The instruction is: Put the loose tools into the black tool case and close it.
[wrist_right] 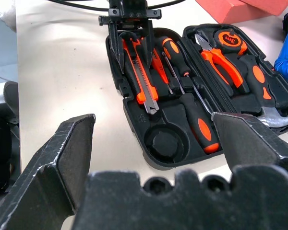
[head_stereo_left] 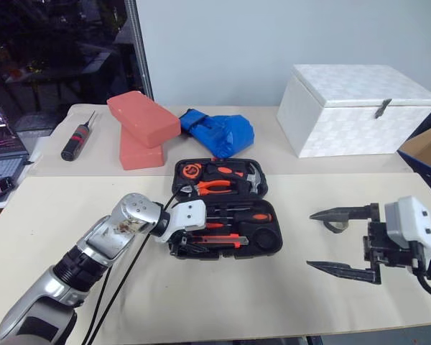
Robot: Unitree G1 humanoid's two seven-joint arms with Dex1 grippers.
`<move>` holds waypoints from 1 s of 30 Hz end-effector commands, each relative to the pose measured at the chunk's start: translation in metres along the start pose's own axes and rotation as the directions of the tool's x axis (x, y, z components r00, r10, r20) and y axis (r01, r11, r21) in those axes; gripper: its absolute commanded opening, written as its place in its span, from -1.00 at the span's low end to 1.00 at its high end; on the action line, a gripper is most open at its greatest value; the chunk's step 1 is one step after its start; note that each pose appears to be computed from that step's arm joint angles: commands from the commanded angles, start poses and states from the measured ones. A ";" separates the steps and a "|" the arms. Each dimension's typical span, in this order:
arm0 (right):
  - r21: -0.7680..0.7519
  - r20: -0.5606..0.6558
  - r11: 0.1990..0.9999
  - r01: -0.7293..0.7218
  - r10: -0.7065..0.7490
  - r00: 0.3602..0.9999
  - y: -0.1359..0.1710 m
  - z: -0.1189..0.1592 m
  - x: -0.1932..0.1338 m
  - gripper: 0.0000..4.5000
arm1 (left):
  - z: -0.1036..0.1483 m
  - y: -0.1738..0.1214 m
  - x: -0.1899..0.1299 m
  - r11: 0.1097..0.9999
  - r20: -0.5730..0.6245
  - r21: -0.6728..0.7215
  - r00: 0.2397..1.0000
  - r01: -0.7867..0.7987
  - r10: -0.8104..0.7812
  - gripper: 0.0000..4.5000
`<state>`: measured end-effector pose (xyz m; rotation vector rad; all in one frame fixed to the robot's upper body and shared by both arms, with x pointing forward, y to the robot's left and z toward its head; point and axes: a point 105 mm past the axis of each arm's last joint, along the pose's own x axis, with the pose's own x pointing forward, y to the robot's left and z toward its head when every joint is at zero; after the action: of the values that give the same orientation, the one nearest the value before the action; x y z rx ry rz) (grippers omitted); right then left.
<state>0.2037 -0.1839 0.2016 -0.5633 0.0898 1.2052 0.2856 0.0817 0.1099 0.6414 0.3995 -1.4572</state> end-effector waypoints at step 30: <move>-0.012 0.015 1.000 -0.027 0.027 1.000 0.010 0.010 0.008 1.00 | -0.054 -0.032 0.053 0.976 0.029 -0.206 0.997 -0.064 0.071 -0.98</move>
<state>0.2004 -0.1743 0.1960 -0.5526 0.1087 1.2259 0.2808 0.0635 0.0819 0.4546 0.2872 -1.3330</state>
